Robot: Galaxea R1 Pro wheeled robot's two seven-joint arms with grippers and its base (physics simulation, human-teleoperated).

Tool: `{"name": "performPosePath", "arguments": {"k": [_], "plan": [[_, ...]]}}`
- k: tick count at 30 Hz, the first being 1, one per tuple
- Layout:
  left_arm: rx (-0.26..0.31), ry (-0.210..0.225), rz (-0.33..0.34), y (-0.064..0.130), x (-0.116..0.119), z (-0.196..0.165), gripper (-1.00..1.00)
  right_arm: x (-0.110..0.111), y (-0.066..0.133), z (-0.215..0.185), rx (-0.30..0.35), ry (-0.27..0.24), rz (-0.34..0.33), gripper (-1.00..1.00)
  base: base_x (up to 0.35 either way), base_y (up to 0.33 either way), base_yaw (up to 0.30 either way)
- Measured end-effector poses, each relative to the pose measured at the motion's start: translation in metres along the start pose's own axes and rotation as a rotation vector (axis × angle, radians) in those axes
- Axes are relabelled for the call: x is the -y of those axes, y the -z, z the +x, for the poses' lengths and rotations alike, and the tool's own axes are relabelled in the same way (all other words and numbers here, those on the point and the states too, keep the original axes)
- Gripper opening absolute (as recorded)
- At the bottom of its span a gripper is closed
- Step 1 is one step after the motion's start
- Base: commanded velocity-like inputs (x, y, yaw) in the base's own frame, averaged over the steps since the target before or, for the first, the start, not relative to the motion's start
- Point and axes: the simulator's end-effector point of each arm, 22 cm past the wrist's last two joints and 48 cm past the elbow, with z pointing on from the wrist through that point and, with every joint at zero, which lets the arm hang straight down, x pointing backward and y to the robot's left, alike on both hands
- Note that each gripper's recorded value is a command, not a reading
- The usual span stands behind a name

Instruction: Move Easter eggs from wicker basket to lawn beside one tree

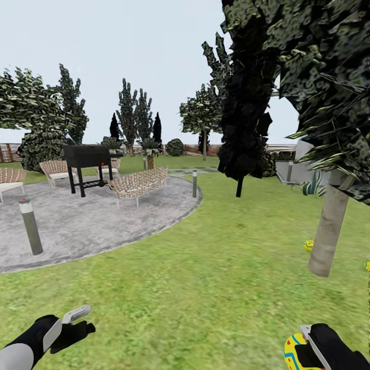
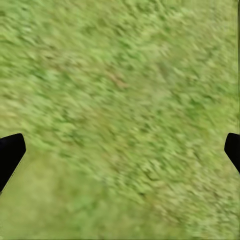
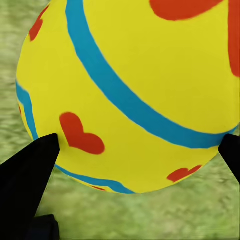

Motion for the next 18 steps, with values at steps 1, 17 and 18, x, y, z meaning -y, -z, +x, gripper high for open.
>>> {"name": "performPosePath", "arguments": {"k": [1, 17, 18], "plan": [[0.0, 0.0, 0.001, 0.0001, 0.0003, -0.0001, 1.0, 0.0, 0.0001, 0.0, 0.0, 0.0, 0.0, -1.0, 0.238, 0.266, -0.271], [-0.002, 0.0, 0.0, -0.0005, 0.0003, 0.0007, 1.0, 0.0024, -0.0001, 0.0001, 0.0, -0.005, 0.002, -1.0, 0.276, 0.229, -0.189], [-0.002, 0.0, 0.001, -0.0005, 0.0006, 0.0008, 1.0, 0.0022, -0.0001, 0.0001, 0.0, -0.005, 0.001, -1.0, 0.293, 0.205, -0.002]]}}
